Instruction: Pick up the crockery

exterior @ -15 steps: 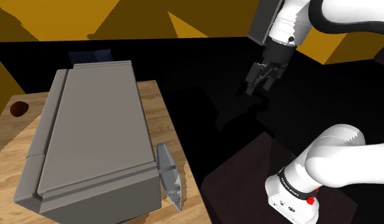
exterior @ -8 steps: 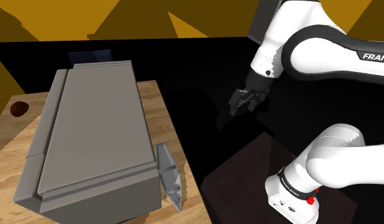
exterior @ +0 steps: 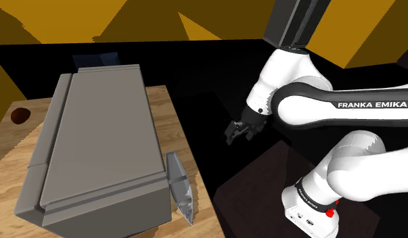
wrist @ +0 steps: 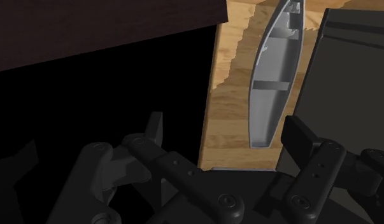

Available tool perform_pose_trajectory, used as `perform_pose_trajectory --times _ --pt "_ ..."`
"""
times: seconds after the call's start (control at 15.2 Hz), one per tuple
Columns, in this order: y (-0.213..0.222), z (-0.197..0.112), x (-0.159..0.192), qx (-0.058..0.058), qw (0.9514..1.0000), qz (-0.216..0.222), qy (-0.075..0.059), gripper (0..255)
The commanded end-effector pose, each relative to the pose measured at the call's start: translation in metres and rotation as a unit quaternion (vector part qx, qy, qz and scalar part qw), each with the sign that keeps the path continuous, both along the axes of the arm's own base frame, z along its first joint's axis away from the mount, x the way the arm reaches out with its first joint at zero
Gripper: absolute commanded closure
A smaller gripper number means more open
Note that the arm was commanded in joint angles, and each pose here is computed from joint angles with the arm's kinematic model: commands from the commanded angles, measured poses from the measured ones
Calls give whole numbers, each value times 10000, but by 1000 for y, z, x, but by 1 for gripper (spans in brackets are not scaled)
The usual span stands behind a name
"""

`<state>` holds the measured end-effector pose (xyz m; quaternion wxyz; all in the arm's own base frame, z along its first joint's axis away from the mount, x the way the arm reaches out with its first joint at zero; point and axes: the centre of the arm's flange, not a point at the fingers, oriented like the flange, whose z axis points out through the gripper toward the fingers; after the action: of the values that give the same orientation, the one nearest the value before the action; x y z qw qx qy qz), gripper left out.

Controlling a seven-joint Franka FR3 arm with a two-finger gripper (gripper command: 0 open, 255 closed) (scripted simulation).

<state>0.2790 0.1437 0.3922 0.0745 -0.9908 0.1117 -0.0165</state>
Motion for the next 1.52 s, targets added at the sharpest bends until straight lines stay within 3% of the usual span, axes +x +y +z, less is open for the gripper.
perform_pose_trajectory --times 0.0,1.45 --pt "14 -24 -1 43 9999 -84 -58 0" --pt "148 -272 34 475 9938 -876 -491 0"
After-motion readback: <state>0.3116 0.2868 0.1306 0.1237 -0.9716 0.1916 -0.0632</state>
